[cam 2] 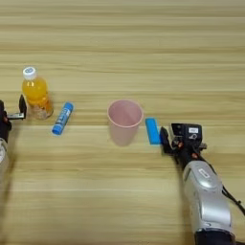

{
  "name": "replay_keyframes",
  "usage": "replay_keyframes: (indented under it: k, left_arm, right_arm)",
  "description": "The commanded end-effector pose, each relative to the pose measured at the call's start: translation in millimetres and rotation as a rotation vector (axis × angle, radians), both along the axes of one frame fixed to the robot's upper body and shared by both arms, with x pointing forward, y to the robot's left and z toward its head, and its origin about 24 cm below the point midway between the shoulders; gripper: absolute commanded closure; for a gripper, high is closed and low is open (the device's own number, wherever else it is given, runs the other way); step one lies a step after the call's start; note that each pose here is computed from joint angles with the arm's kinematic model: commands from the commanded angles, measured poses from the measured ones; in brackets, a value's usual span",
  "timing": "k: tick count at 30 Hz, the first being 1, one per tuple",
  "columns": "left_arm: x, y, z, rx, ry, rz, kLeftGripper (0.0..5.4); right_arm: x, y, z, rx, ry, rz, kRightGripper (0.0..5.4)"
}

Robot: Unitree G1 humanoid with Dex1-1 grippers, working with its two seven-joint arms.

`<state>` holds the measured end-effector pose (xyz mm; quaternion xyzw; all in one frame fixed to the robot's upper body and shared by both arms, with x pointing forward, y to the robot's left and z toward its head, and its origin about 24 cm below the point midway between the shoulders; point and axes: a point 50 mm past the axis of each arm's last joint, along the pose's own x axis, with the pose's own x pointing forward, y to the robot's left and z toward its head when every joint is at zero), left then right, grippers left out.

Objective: Move the objects on the table

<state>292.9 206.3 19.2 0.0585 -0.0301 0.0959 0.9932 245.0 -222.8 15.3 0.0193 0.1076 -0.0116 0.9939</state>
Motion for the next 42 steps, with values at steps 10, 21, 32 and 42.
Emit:
replay_keyframes:
  k: [10, 21, 32, 42]
  left_arm:
    - [4.1, -0.6, 3.3, 0.006, -0.011, -0.011, 0.0]
    - [2.7, 7.3, 3.3, 0.009, -0.013, 0.027, 0.0]
    - [-11.3, 17.4, 0.3, 0.002, 0.001, 0.035, 0.0]
    - [-45.0, 6.4, 1.1, 0.017, 0.05, -0.092, 0.0]
  right_arm:
    - [2.7, -3.1, 18.7, 0.027, -0.149, -0.034, 0.04]
    - [3.1, -8.0, 18.8, 0.024, -0.158, -0.08, 0.04]
    - [3.1, -9.9, 20.4, 0.029, -0.17, -0.105, 0.04]
    - [5.1, -13.9, 22.1, 0.035, -0.188, -0.153, 0.04]
